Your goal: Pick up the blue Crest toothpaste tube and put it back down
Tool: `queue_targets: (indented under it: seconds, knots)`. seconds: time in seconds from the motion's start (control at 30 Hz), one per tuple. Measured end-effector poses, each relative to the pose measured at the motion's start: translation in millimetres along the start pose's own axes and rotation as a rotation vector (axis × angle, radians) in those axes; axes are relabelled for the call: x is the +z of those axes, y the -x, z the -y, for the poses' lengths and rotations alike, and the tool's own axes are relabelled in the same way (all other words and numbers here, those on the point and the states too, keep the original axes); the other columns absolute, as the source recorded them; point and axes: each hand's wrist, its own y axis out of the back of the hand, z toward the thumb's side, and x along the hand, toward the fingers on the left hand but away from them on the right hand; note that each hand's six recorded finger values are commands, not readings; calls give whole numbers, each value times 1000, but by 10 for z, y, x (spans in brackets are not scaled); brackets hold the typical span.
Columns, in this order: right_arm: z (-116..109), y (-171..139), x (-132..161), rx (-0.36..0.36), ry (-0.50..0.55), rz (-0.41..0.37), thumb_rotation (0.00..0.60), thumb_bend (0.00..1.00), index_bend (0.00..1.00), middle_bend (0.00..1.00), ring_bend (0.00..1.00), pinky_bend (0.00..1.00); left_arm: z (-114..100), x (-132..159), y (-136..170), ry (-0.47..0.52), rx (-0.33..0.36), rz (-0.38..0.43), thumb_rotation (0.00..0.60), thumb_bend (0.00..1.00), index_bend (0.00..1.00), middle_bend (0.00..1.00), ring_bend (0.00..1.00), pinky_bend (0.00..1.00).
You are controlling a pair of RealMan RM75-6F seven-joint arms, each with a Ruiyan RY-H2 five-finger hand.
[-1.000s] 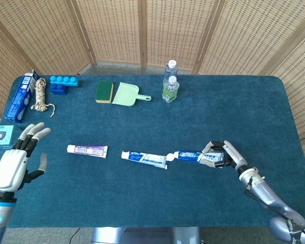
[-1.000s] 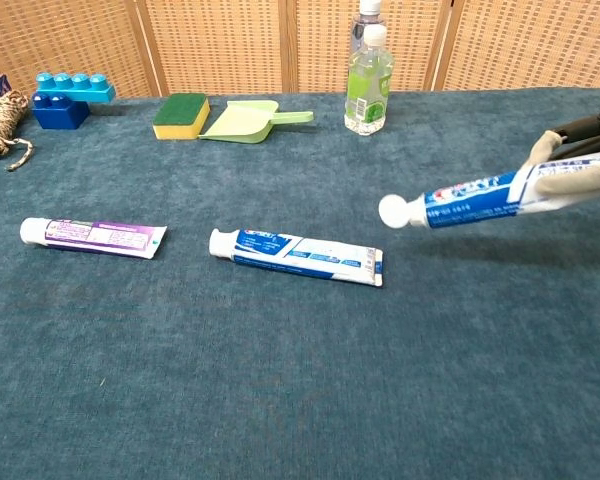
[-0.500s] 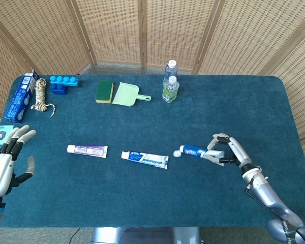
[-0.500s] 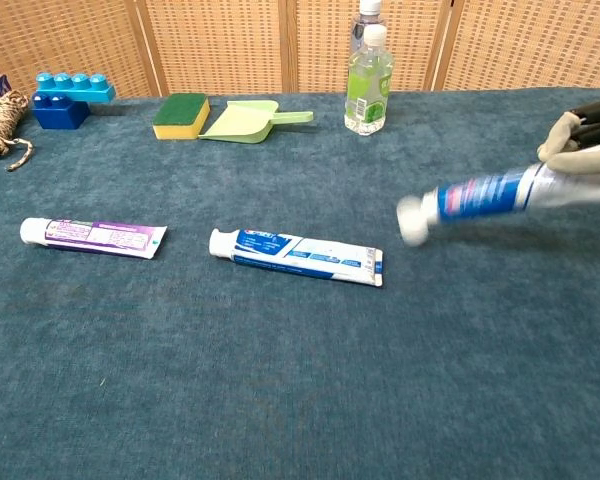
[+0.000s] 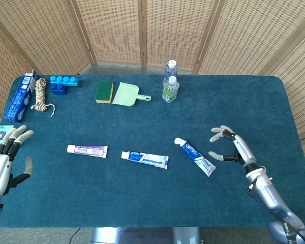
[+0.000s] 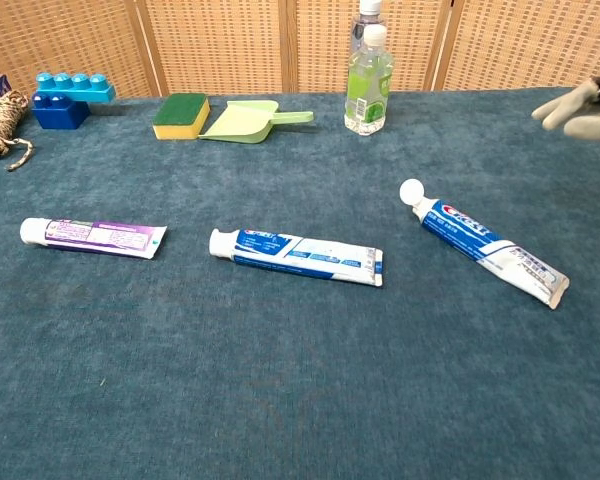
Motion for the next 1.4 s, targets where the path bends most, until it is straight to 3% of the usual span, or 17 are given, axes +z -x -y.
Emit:
queue_targets:
  seconds: [0.2, 0.43, 0.67, 0.87, 1.07, 1.4]
  knots:
    - [-127, -91, 123, -80, -41, -54, 599, 105, 418, 245, 54, 85, 15, -12, 61, -37, 2, 7, 600, 568, 139, 91, 0, 166]
    - [-189, -258, 204, -154, -167, -65, 600, 183, 394, 253, 77, 111, 44, -95, 210, -156, -1, 1, 600, 549, 167, 85, 0, 82]
    - [-216, -504, 257, -231, -499, -25, 600, 217, 395, 258, 102, 169, 117, -231, 422, -274, 7, -29, 600, 549, 176, 92, 0, 53]
    - [-228, -800, 309, -304, -752, 43, 600, 222, 396, 259, 113, 172, 203, -324, 582, -294, -10, -58, 600, 543, 182, 96, 0, 43]
    - [-198, -1103, 313, -320, -782, 106, 600, 234, 396, 260, 116, 172, 250, -390, 700, -304, -17, -73, 600, 529, 204, 99, 0, 38]
    - [-194, -1284, 341, -328, -770, 110, 600, 236, 396, 260, 116, 172, 208, -398, 839, -273, 0, -88, 600, 492, 224, 102, 0, 38]
